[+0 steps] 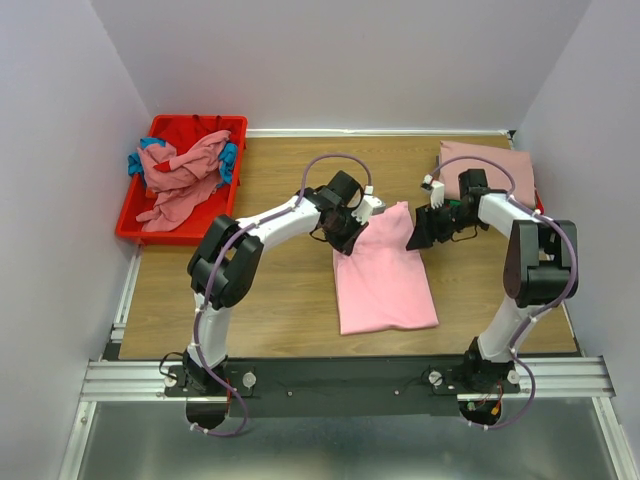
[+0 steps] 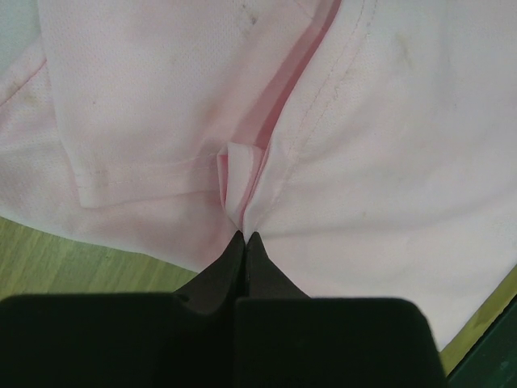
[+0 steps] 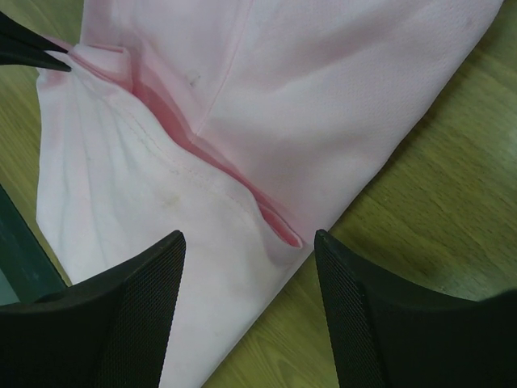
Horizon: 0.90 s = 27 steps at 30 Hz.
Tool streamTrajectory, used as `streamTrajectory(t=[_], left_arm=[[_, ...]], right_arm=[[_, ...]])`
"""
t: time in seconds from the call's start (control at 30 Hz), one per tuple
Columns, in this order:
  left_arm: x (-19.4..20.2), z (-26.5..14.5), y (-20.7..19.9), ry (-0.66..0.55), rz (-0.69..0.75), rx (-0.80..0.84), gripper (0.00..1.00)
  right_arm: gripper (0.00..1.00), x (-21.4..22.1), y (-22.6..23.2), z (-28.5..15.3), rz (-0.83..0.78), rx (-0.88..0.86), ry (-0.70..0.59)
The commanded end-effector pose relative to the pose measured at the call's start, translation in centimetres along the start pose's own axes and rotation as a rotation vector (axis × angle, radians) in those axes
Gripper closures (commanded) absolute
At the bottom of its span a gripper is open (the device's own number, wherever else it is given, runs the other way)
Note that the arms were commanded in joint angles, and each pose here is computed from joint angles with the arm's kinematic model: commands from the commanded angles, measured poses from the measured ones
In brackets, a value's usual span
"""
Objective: Fold and stack the t-shirts
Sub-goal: Fold the tshirt
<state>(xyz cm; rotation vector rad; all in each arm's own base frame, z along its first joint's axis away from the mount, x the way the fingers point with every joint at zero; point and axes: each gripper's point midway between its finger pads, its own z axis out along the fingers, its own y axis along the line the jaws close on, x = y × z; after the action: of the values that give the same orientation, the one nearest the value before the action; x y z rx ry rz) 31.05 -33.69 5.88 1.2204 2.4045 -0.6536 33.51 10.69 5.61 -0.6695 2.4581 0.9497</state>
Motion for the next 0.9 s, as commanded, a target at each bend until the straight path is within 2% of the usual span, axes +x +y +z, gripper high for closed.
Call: streamTrajectory(t=[0.0,0.33,0.53,0.67,0.87], left_arm=[[0.0,-0.3,-0.9,-0.008,0.015,0.036,1.00],[0.1,-0.1,-0.9,-0.010,0.012,0.040,1.00],[0.0,-0.1,-1.0,-0.016,0.012,0.045,1.00],[-0.1,-0.2,-1.2,-0.021,0.010,0.051,1.00],[-0.3,-0.2,-1.2,-0.026,0.012,0.053,1.00]], right_arm=[[0.28,0.9,-0.7,0.3,0.010,0.007,0.036],[0.43,2.4,-0.2,1.4,0.035,-0.036,0.081],[0.45,3.0,-0.3,1.7,0.050,-0.033,0.101],[0.56,3.2,0.0,1.7,0.052,-0.049,0.104],[0.55,4.1,-0.2,1.9,0.071,-0.046,0.130]])
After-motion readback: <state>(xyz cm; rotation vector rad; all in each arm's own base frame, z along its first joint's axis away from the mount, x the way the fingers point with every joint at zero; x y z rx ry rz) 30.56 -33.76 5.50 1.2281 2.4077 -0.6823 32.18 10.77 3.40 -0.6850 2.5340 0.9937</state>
